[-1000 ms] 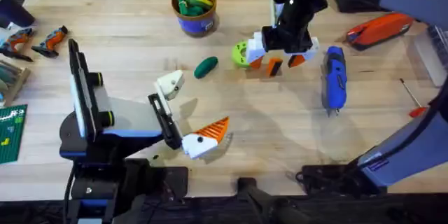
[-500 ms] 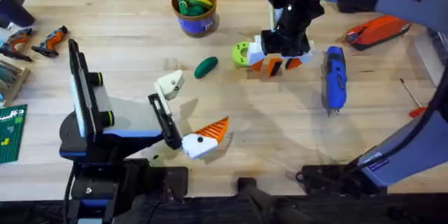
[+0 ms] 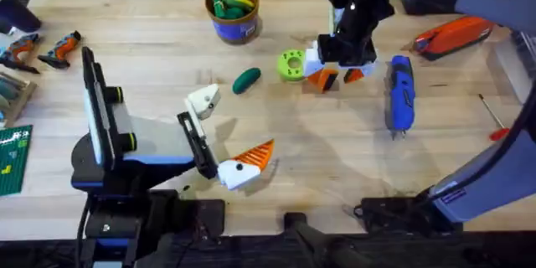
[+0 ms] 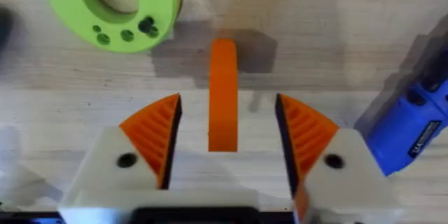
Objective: Pick up the gripper from the table and insert it into the empty holder that is missing its gripper. Then pick up a screw, insert it into the mounting hole, and use the screwdriver to tighten it. Finally, clean up the table by picking up the vegetable and placing it into the bucket.
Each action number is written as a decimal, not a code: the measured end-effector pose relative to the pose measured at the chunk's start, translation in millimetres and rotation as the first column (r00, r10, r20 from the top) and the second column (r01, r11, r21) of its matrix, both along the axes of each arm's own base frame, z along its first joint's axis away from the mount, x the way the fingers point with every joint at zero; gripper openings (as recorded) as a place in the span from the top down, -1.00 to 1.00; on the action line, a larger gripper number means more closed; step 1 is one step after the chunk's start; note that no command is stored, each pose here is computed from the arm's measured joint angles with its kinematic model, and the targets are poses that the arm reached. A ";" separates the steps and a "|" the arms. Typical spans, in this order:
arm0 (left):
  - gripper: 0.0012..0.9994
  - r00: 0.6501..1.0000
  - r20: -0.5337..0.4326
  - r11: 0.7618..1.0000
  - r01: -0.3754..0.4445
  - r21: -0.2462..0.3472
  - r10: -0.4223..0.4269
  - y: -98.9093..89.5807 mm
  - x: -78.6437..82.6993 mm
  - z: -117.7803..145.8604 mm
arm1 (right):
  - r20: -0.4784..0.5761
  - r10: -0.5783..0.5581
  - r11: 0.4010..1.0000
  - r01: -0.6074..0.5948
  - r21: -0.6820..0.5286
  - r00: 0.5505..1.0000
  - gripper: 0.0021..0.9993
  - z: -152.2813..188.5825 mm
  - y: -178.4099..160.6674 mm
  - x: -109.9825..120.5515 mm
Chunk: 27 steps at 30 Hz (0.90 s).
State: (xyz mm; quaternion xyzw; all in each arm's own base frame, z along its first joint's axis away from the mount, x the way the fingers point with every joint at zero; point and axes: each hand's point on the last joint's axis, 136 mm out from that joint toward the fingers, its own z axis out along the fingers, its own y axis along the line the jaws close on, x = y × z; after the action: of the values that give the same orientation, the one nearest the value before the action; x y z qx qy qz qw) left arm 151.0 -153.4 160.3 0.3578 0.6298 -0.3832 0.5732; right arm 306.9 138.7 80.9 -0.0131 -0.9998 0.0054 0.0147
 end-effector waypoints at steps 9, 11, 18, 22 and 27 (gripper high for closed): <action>-0.97 1.000 0.000 1.000 0.000 0.000 0.000 0.0 0.0 0.0 | 0.006 -0.004 1.000 0.004 -0.004 1.000 0.97 0.4 -0.7 1.1; -0.97 1.000 0.000 1.000 0.000 0.000 0.000 0.0 0.0 0.0 | 0.006 -0.003 1.000 0.003 -0.005 1.000 0.97 0.4 -0.8 0.9; -0.97 1.000 0.000 1.000 0.000 0.000 0.000 0.0 0.0 0.0 | -0.012 -0.002 1.000 0.002 -0.013 1.000 0.97 3.1 -3.5 -5.0; -0.97 1.000 0.000 1.000 0.000 0.000 0.000 0.0 0.0 0.0 | 0.024 0.011 1.000 -0.011 0.004 1.000 0.97 23.3 -4.4 -7.2; -0.97 1.000 0.000 1.000 0.000 0.000 0.000 0.0 0.0 0.0 | 0.213 0.005 0.994 -0.029 0.109 0.977 0.97 79.2 4.8 4.5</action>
State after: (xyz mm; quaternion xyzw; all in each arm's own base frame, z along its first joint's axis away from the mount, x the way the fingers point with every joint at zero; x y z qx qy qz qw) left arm 151.0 -153.4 160.3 0.3578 0.6298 -0.3832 0.5732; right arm 311.3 143.5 160.1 -0.0042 -0.9944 -0.0518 -0.0917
